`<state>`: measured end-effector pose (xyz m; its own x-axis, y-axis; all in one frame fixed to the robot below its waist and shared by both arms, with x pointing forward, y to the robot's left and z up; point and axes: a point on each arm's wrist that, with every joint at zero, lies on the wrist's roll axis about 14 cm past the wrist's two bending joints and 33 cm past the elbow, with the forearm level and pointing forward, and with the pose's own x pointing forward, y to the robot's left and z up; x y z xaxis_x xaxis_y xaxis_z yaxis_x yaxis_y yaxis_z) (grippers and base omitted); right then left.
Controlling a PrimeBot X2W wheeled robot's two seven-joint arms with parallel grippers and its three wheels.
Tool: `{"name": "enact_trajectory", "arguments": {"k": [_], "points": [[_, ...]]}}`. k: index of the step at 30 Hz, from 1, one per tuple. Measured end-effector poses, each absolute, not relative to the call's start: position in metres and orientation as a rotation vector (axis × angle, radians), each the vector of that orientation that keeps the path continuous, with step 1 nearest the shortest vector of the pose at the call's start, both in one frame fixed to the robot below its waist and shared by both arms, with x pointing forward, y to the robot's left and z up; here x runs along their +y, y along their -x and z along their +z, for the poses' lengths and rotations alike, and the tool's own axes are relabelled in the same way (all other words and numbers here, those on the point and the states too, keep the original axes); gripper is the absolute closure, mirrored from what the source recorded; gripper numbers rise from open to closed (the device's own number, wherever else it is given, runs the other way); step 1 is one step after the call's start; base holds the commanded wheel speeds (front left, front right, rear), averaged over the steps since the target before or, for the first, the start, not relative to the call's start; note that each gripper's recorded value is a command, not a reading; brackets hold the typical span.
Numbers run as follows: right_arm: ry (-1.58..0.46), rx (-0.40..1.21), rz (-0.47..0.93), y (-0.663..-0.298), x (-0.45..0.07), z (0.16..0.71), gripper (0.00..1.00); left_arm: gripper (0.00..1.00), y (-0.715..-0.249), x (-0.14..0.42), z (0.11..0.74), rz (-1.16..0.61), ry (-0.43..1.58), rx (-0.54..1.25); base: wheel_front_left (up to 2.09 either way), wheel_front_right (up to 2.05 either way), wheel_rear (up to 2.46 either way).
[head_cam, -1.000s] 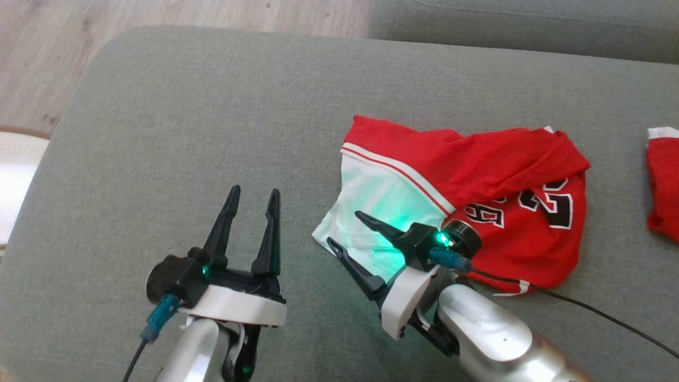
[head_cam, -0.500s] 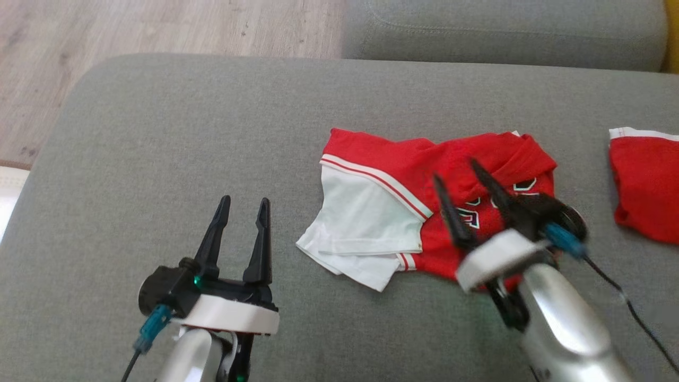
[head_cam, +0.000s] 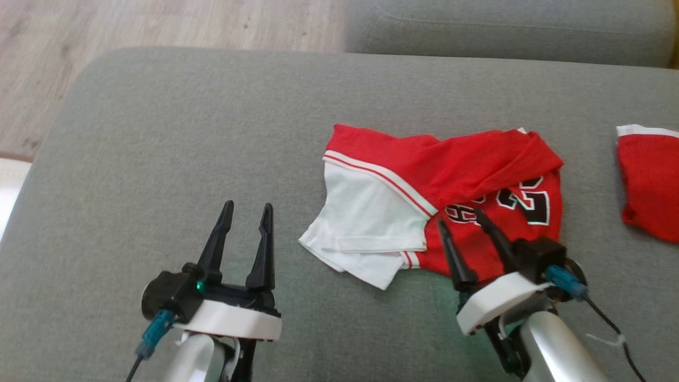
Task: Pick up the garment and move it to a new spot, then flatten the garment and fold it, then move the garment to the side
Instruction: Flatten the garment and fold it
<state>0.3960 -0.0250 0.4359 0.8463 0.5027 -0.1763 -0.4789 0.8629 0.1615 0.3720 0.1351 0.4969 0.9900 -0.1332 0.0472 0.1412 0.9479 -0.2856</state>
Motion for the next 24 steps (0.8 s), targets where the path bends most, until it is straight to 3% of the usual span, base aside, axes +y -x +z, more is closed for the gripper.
{"name": "enact_trajectory", "arguments": {"k": [11, 19, 20, 21, 23, 24], "points": [[-0.079, 0.45, 0.595, -0.384, -0.002, 0.384, 0.0, 0.0, -0.367, 0.148, 0.483, -0.094, 0.288, 0.011, 0.0, 0.0, 0.0], [-0.074, 0.497, 0.652, -0.381, 0.016, 0.377, 0.0, 0.0, -0.369, 0.153, 0.485, -0.081, 0.281, 0.007, 0.0, 0.0, 0.0], [-0.078, 0.502, 0.661, -0.381, 0.019, 0.376, 0.05, 0.0, -0.37, 0.153, 0.484, -0.08, 0.281, 0.009, 0.0, 0.0, 0.0], [-0.08, 0.506, 0.664, -0.381, 0.02, 0.376, 0.27, 0.0, -0.37, 0.153, 0.484, -0.08, 0.281, 0.01, 0.0, 0.0, 0.0], [-0.075, 0.507, 0.673, -0.381, 0.023, 0.376, 0.84, 0.0, -0.37, 0.153, 0.483, -0.08, 0.281, 0.011, 0.0, 0.0, 0.0], [-0.07, 0.511, 0.683, -0.378, 0.024, 0.375, 1.0, 0.0, -0.37, 0.153, 0.483, -0.08, 0.281, 0.012, 0.0, 0.0, 0.0]]}}
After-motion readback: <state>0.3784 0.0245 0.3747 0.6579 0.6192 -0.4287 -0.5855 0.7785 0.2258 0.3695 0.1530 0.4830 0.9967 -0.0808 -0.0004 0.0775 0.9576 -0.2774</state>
